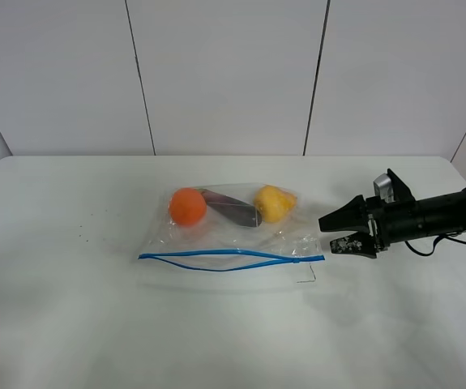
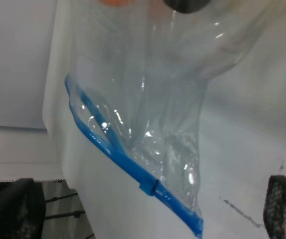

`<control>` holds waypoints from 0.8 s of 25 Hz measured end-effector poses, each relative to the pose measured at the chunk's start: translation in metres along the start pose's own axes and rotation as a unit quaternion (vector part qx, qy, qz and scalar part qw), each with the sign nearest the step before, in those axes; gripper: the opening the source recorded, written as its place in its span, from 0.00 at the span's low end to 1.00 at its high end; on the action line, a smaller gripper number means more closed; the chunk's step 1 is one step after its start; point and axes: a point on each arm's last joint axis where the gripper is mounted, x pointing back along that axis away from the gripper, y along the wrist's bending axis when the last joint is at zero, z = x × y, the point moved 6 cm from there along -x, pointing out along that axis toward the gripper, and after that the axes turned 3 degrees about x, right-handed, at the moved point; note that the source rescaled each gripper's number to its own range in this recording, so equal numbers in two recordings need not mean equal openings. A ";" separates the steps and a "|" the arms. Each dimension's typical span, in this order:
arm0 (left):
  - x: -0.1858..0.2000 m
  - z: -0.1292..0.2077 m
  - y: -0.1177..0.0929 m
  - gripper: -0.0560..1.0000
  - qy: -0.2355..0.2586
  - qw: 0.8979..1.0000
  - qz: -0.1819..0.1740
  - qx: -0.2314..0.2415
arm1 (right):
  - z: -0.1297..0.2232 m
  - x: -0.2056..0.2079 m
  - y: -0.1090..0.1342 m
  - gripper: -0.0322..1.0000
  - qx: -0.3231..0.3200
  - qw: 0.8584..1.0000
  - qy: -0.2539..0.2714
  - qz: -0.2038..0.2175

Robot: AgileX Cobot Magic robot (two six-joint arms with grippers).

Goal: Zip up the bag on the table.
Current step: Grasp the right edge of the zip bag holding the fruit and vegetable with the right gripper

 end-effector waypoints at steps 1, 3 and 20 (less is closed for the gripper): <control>0.000 0.000 0.000 1.00 0.000 1.000 0.000 0.000 | 0.000 -0.001 -0.001 1.00 0.007 1.000 0.000 -0.001; 0.000 0.000 0.000 1.00 0.000 1.000 0.000 0.000 | 0.000 -0.001 0.000 1.00 0.017 1.000 0.000 -0.002; 0.000 0.000 0.000 1.00 0.000 1.000 0.000 0.000 | 0.004 -0.040 0.005 1.00 0.013 0.998 0.033 0.043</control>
